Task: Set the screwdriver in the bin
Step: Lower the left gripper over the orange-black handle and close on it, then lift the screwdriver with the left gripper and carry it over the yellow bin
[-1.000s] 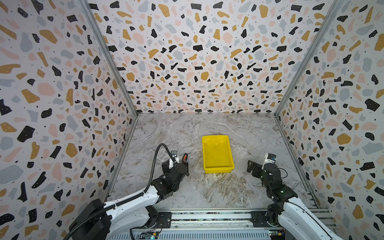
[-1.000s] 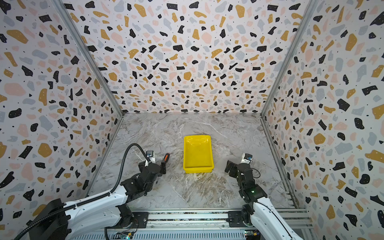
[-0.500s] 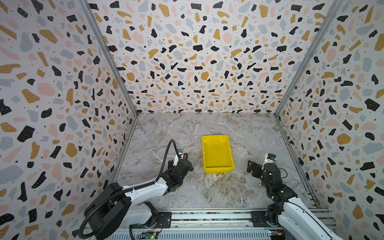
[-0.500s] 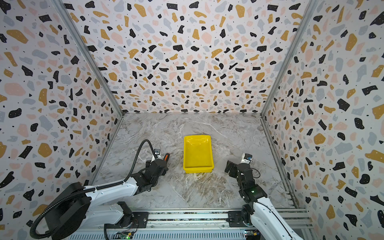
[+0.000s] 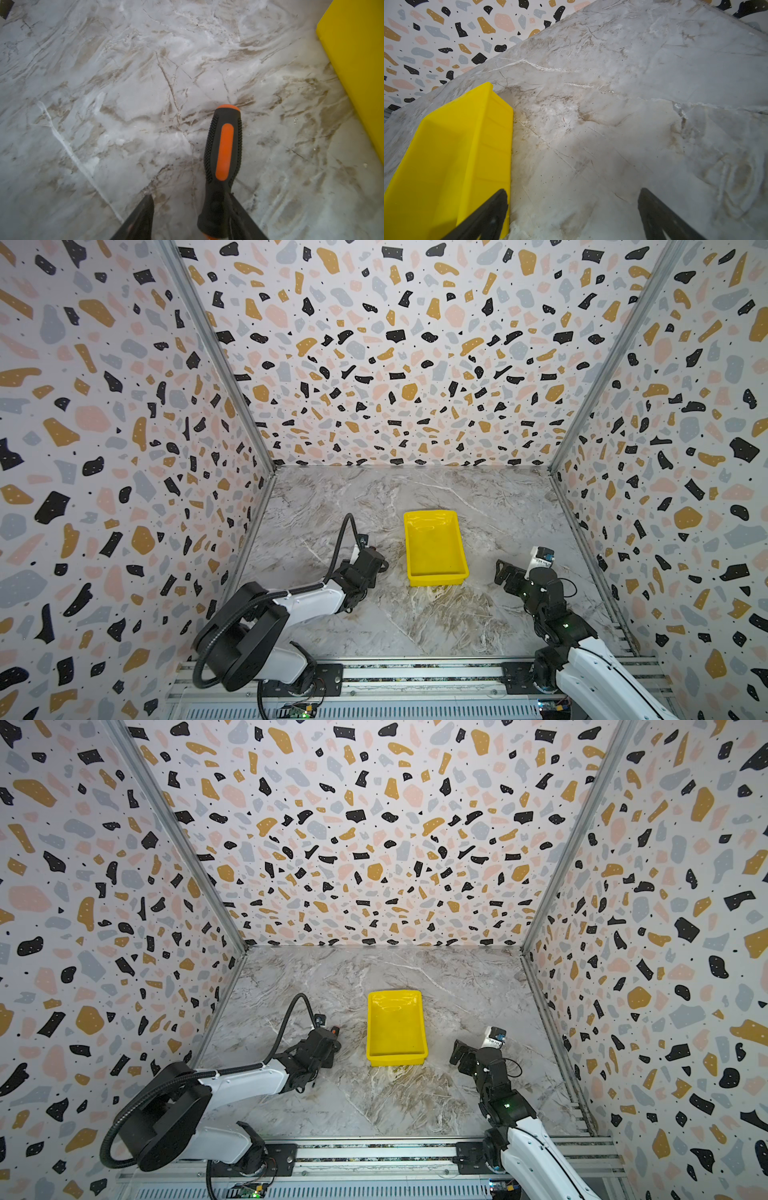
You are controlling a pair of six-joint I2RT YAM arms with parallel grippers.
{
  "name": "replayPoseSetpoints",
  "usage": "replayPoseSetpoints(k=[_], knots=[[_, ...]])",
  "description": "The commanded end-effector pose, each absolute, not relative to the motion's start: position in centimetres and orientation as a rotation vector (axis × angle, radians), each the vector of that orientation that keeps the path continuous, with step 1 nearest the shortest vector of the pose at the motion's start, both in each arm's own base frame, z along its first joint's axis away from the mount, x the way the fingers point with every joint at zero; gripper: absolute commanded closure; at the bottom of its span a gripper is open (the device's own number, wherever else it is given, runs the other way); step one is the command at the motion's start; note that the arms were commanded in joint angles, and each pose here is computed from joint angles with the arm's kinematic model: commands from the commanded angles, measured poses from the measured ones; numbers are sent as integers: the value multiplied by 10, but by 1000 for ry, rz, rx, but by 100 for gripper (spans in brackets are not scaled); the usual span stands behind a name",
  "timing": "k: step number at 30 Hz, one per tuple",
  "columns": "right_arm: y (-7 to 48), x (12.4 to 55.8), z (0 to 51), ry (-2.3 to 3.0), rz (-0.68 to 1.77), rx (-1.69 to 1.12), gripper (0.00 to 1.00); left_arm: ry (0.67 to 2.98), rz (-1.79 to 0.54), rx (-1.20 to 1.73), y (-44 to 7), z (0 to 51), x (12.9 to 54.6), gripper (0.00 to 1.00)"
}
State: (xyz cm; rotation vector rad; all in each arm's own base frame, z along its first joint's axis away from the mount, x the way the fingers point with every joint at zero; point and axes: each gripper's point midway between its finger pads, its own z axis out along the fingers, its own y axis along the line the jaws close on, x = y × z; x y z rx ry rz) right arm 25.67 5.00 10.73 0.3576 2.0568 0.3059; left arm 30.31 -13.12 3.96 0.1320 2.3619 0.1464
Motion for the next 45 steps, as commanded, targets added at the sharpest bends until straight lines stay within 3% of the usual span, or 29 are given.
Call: replayPoseSetpoints(k=[1, 12, 16, 20, 22, 27, 34, 45], knots=[[49, 256, 110, 2050, 304, 371, 1, 2401, 191, 153, -132, 34, 305, 46], [48, 256, 111, 2047, 303, 375, 1, 2389, 175, 145, -131, 37, 304, 47], [48, 256, 111, 2047, 304, 376, 1, 2406, 188, 156, -132, 32, 304, 31], [47, 255, 111, 2048, 300, 380, 1, 2417, 193, 162, -133, 30, 304, 27], [47, 255, 111, 2045, 300, 383, 1, 2418, 189, 164, -133, 30, 304, 31], [47, 255, 110, 2047, 300, 384, 1, 2421, 177, 174, -135, 29, 304, 54], [46, 255, 111, 2044, 301, 389, 1, 2419, 175, 178, -136, 30, 304, 69], [44, 255, 108, 2059, 281, 409, 1, 2367, 23, 111, -144, 61, 302, 76]])
